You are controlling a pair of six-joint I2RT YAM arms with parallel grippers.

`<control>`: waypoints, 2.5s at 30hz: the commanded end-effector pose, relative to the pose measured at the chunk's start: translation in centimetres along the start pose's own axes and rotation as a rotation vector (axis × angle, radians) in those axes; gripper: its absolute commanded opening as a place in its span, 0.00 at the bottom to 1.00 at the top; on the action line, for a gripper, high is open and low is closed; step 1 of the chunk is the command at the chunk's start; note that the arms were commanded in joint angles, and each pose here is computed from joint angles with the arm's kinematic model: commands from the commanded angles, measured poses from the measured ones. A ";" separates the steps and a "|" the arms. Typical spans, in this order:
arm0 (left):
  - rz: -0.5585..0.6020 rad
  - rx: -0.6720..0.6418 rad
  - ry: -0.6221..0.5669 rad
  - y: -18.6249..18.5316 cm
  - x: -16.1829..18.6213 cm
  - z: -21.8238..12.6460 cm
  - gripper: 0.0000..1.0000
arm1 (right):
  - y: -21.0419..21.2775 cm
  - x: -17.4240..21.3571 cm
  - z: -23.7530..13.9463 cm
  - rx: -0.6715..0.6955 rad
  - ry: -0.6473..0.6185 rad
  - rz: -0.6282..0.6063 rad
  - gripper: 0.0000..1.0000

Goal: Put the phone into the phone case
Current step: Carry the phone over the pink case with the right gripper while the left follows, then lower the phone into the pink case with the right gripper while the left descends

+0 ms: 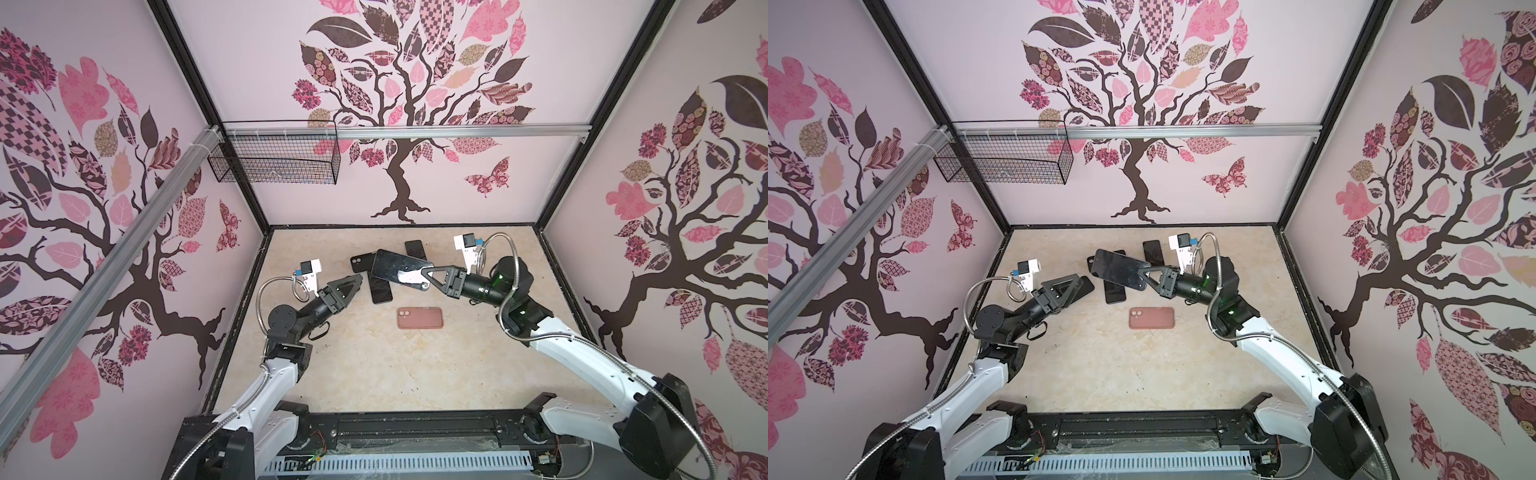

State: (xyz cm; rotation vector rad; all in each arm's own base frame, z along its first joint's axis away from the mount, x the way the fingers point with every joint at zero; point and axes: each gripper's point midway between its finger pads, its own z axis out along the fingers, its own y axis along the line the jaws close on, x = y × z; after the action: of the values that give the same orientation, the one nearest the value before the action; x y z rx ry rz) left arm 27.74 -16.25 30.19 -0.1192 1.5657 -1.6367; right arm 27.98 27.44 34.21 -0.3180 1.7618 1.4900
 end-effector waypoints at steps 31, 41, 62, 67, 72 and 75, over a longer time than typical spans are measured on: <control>0.262 -0.866 0.388 12.9 3.7 -3.2 0.79 | -16.7 7.3 -3.5 0.388 0.441 0.199 0.00; 0.261 -0.844 0.491 14.7 5.7 -1.4 0.76 | -19.3 8.9 -2.8 0.348 0.481 0.303 0.00; 0.263 -0.743 0.680 18.3 10.5 3.6 0.64 | -22.3 11.1 -1.8 0.334 0.504 0.410 0.00; 0.239 -0.720 0.700 19.2 11.6 4.2 0.61 | -22.6 11.5 -1.7 0.329 0.501 0.434 0.00; 0.228 -0.703 0.714 19.9 12.6 4.8 0.59 | -22.9 12.0 -1.8 0.333 0.500 0.451 0.00; 0.224 -0.698 0.721 20.3 13.2 5.1 0.57 | -23.0 12.4 -1.9 0.333 0.503 0.465 0.00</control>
State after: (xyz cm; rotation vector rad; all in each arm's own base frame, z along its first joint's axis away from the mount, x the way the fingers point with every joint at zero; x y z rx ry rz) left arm 30.66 -23.83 5.80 0.2726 2.6350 -0.8776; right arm 33.83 22.50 9.27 -0.1046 2.6024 1.4060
